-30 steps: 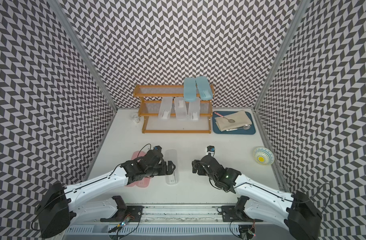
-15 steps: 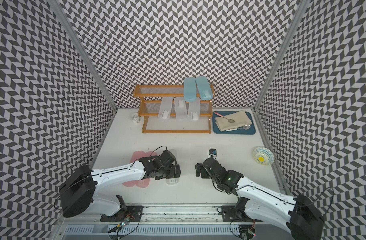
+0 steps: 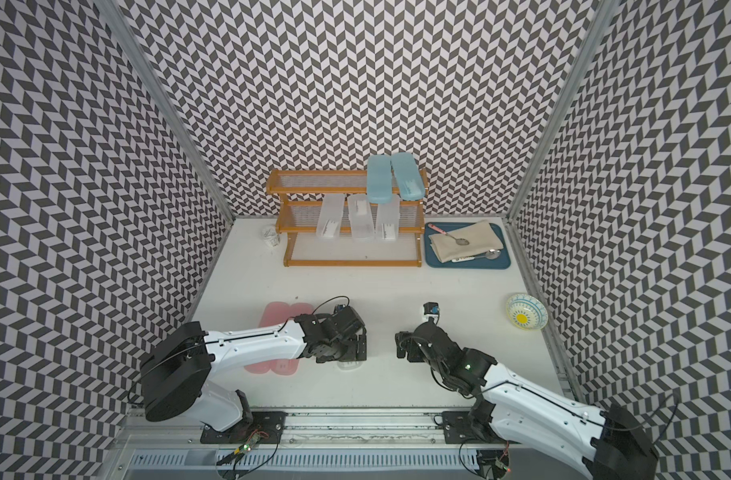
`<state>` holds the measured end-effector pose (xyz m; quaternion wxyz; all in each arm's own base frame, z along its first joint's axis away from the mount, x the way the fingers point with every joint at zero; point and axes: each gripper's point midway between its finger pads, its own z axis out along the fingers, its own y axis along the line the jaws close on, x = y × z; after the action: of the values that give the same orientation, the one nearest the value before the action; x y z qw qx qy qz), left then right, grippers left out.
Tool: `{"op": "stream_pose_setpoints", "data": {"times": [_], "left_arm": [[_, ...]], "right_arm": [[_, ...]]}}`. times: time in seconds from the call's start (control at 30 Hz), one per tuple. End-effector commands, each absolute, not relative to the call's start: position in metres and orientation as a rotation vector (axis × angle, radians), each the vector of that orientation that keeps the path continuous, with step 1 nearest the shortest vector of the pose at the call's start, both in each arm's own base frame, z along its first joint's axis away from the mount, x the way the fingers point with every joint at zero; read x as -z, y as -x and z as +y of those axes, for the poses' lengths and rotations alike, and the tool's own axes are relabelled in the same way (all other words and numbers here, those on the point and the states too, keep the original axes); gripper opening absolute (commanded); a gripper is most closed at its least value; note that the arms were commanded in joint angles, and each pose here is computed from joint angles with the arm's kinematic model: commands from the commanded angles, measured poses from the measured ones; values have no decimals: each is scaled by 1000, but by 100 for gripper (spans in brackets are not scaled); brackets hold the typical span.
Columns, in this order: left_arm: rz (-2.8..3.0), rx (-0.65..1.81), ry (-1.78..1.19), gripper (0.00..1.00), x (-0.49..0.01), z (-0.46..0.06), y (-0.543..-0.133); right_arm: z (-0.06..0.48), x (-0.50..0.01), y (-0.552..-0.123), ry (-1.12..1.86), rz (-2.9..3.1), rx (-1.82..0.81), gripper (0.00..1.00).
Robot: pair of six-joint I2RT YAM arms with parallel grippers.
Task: Place the pencil cases on the shelf according to color
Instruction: Pick up the pencil case from the center of the board.
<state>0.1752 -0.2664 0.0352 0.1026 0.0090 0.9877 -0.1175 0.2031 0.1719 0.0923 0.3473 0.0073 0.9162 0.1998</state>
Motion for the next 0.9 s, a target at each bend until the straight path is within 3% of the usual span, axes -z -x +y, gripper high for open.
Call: {"op": "stream_pose_setpoints", "data": {"times": [0.0,0.37,0.87], "left_arm": [[2957,328,-33,100,-33,-269,-165],[2971,307,-42,99,-25,-281,-163],[3015,197,-6,93,-5,-253,-156]], "right_arm": [[171,-93,-203,-30,2366,-532,97],[175,-85,-197,18,2407,-540,97],[177,-83,-198,37,2420,-529,96]]}}
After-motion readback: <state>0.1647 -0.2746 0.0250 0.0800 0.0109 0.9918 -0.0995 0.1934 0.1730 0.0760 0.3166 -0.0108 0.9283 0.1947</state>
